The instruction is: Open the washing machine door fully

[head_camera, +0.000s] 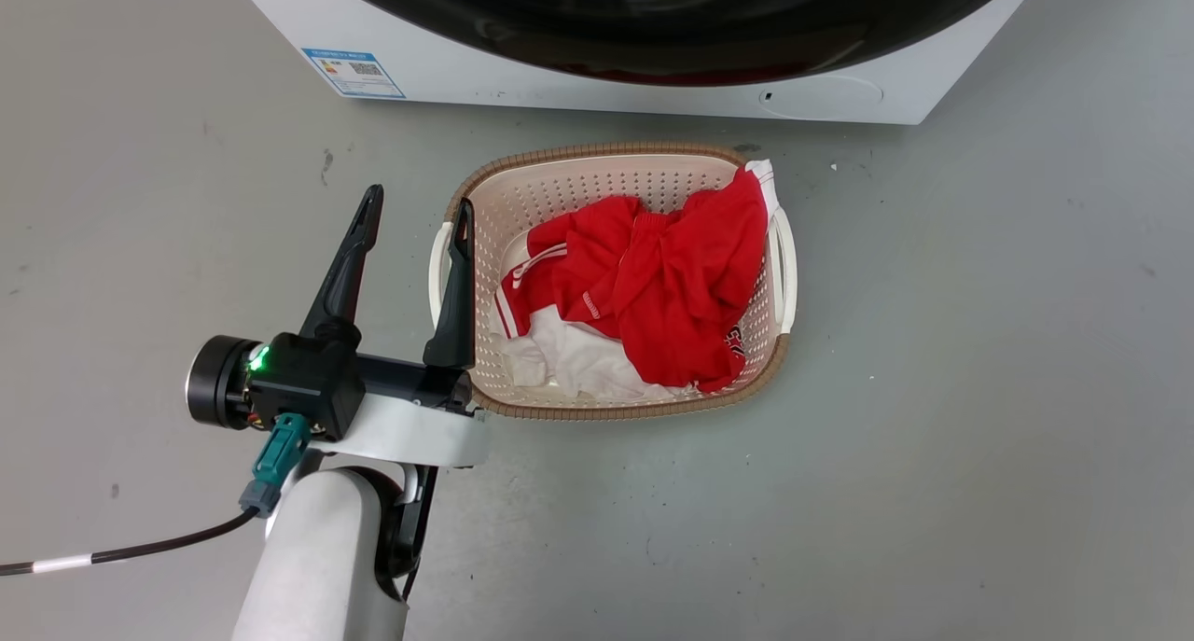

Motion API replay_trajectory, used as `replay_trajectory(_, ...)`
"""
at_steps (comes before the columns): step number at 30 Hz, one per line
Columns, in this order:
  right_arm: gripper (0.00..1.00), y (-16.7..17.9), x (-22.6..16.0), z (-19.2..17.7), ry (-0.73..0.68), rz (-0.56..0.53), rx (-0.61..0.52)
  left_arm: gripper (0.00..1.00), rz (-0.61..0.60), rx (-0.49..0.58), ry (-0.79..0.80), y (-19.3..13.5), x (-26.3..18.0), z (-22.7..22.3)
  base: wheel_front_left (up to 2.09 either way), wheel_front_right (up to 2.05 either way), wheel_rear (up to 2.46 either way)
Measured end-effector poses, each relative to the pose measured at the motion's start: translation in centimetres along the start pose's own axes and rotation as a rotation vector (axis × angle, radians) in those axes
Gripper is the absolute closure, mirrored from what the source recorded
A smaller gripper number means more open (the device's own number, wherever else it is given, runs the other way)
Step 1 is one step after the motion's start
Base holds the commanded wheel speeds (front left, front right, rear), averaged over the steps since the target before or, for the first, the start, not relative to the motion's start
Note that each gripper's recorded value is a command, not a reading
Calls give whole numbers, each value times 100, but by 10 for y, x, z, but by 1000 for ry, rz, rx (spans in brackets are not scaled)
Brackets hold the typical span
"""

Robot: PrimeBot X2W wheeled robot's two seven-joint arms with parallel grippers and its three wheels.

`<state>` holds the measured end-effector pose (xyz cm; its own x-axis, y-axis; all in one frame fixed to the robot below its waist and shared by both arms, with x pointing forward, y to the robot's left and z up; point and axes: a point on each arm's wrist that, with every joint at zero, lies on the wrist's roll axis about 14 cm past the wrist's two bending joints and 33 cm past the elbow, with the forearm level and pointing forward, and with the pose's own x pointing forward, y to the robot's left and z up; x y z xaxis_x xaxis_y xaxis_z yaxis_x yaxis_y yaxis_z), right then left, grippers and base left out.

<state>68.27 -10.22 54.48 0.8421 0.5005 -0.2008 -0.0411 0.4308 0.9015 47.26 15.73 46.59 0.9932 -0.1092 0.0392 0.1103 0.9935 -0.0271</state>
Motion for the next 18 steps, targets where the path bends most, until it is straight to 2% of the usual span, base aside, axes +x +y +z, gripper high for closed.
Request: replay_trajectory(18,100,17,-44,-51,239,35,9,0,5,2,-47,-3,-15,27,0,0,0)
